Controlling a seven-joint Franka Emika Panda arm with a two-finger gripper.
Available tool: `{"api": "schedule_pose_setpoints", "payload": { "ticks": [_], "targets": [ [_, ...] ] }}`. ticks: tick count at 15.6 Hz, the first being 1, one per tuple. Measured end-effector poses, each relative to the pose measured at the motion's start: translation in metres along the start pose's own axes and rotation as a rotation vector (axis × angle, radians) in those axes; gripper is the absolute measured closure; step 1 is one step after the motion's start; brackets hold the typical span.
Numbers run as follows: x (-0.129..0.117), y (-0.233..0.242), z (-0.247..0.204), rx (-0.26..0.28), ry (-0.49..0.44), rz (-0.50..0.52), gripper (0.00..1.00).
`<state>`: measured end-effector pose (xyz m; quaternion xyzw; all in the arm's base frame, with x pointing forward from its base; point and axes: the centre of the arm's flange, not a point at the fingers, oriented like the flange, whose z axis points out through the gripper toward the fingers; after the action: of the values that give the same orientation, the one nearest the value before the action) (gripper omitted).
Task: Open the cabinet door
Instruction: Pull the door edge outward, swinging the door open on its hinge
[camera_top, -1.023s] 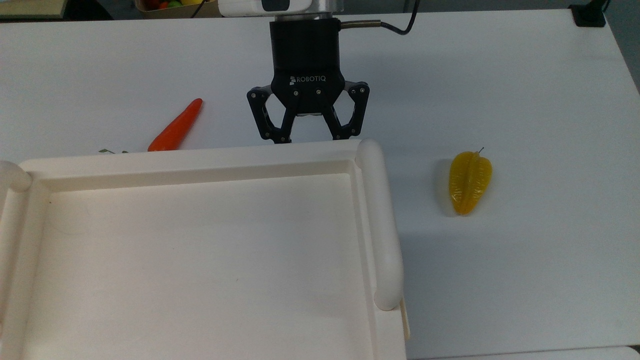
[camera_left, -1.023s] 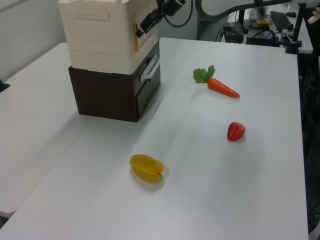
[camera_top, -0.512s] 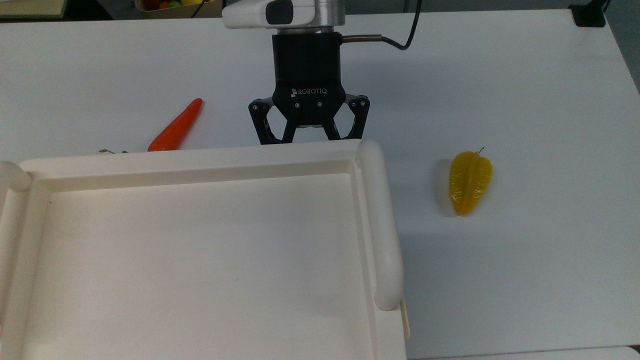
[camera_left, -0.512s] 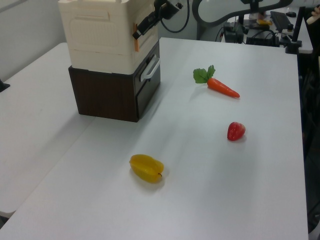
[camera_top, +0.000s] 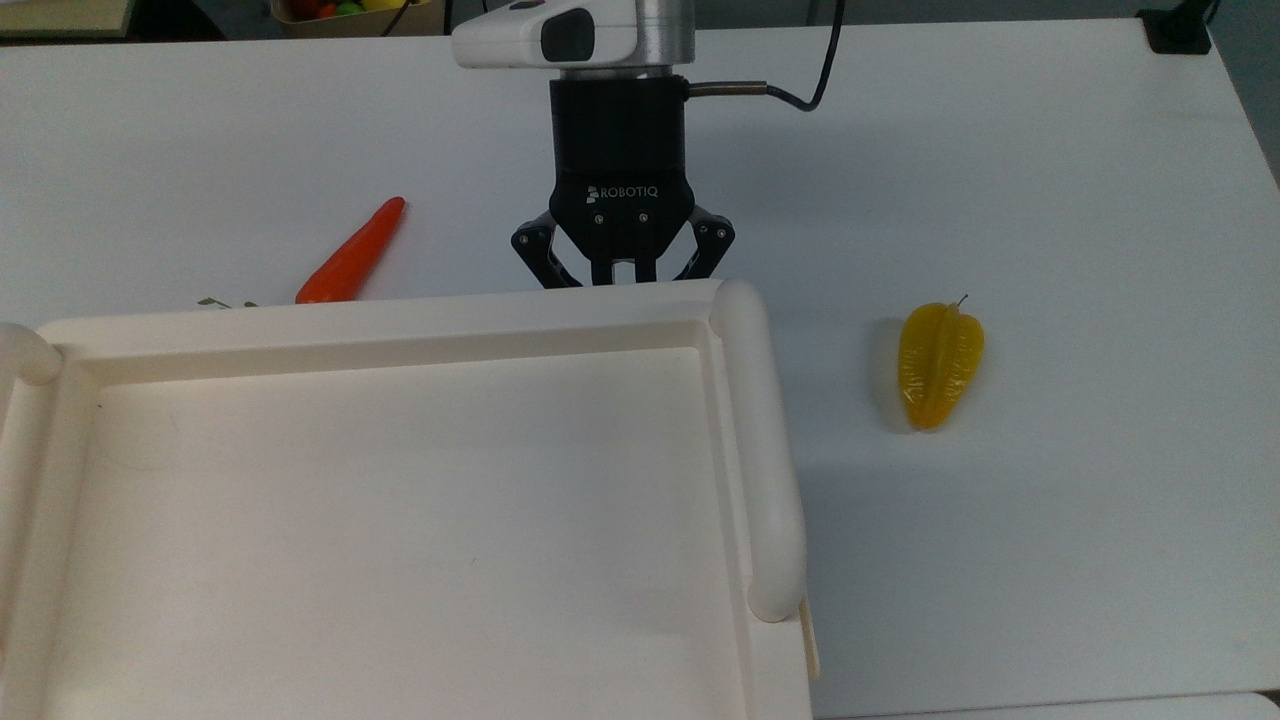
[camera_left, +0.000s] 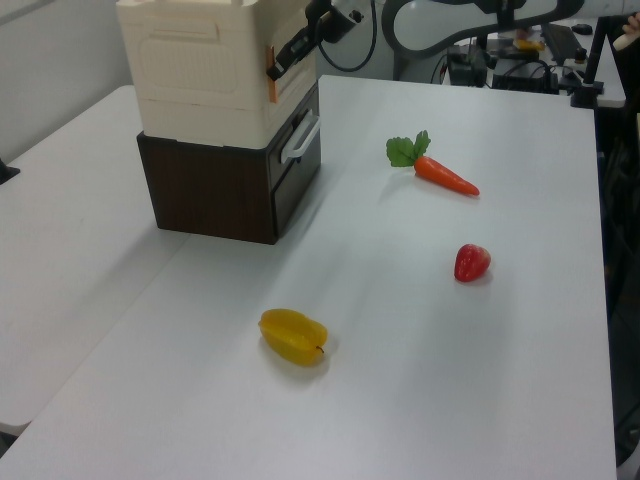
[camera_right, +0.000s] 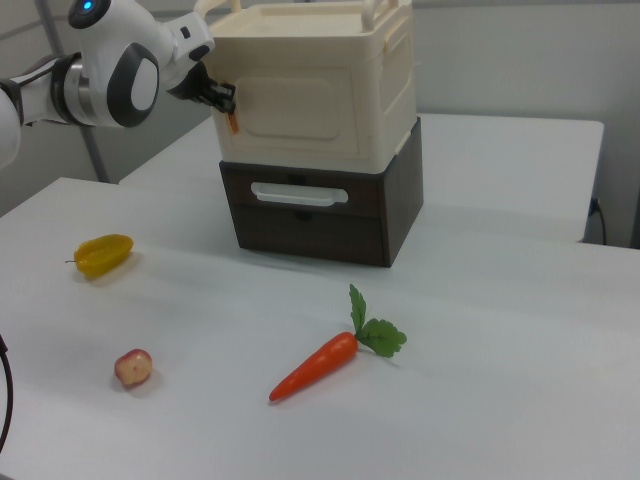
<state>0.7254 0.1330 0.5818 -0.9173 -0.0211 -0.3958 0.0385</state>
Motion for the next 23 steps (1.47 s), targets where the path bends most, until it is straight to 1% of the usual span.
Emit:
{"api": "schedule_pose_setpoints", "payload": {
  "ticks": [8, 12, 20, 23],
  "targets": [
    [0.0, 0.0, 0.0, 0.0, -0.001, 0.0, 0.86],
    [-0.001, 0.001, -0.004, -0.002, -0.039, 0.001, 0.86],
    [-0.003, 0.015, -0.041, -0.013, -0.232, -0.001, 0.86],
    [-0.009, 0.033, -0.061, -0.025, -0.35, 0.008, 0.86]
  ]
}}
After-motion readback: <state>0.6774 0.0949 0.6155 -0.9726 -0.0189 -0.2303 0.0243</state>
